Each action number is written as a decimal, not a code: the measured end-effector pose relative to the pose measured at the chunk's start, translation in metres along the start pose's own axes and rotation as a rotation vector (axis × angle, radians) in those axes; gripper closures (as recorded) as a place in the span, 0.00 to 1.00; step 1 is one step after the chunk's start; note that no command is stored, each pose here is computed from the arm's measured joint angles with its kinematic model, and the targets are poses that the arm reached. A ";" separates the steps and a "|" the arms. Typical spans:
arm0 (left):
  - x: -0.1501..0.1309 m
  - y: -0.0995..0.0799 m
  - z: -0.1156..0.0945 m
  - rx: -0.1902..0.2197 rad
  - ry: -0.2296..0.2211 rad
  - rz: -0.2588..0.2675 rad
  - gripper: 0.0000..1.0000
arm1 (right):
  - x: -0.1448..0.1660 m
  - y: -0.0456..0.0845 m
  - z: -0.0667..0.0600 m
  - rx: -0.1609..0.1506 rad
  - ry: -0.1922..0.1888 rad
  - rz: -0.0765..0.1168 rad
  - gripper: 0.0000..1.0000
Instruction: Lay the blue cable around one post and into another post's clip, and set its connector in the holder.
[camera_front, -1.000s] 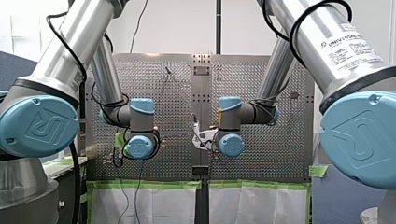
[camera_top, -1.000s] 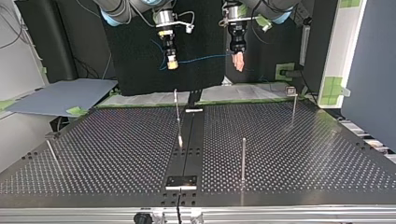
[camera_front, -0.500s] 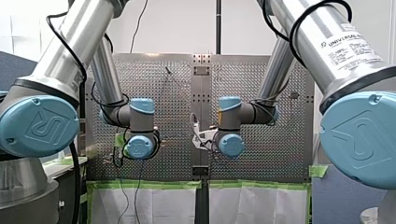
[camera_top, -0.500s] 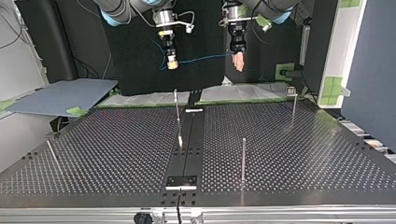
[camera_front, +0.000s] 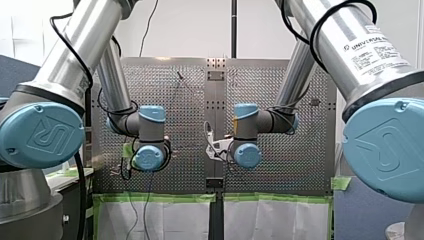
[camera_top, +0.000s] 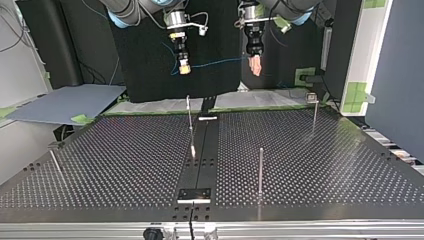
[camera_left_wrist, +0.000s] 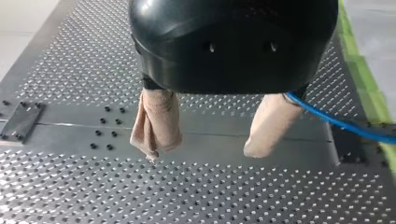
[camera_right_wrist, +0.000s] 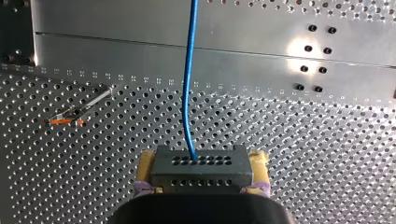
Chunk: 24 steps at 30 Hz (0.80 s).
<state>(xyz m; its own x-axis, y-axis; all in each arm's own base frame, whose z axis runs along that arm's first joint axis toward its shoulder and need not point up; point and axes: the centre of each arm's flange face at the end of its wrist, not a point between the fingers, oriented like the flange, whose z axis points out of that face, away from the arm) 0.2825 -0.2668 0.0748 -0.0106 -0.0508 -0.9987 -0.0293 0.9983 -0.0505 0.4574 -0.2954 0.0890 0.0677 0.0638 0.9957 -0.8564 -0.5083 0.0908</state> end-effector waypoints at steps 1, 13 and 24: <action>0.002 0.000 -0.002 0.003 0.006 0.004 0.00 | 0.000 0.000 0.000 0.000 0.000 0.000 1.00; 0.014 0.000 -0.008 0.011 0.036 0.022 0.00 | 0.000 0.000 0.000 0.000 -0.001 0.000 1.00; 0.015 0.000 -0.008 0.011 0.036 0.022 0.00 | -0.004 -0.002 -0.004 0.008 -0.013 0.001 1.00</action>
<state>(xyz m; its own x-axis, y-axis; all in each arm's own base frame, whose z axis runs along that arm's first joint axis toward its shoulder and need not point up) 0.2747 -0.2678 0.0604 -0.0472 -0.0292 -0.9985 -0.0177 0.9994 -0.0284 0.4567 -0.2918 0.0851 0.0734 0.0525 0.9959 -0.8521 -0.5156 0.0900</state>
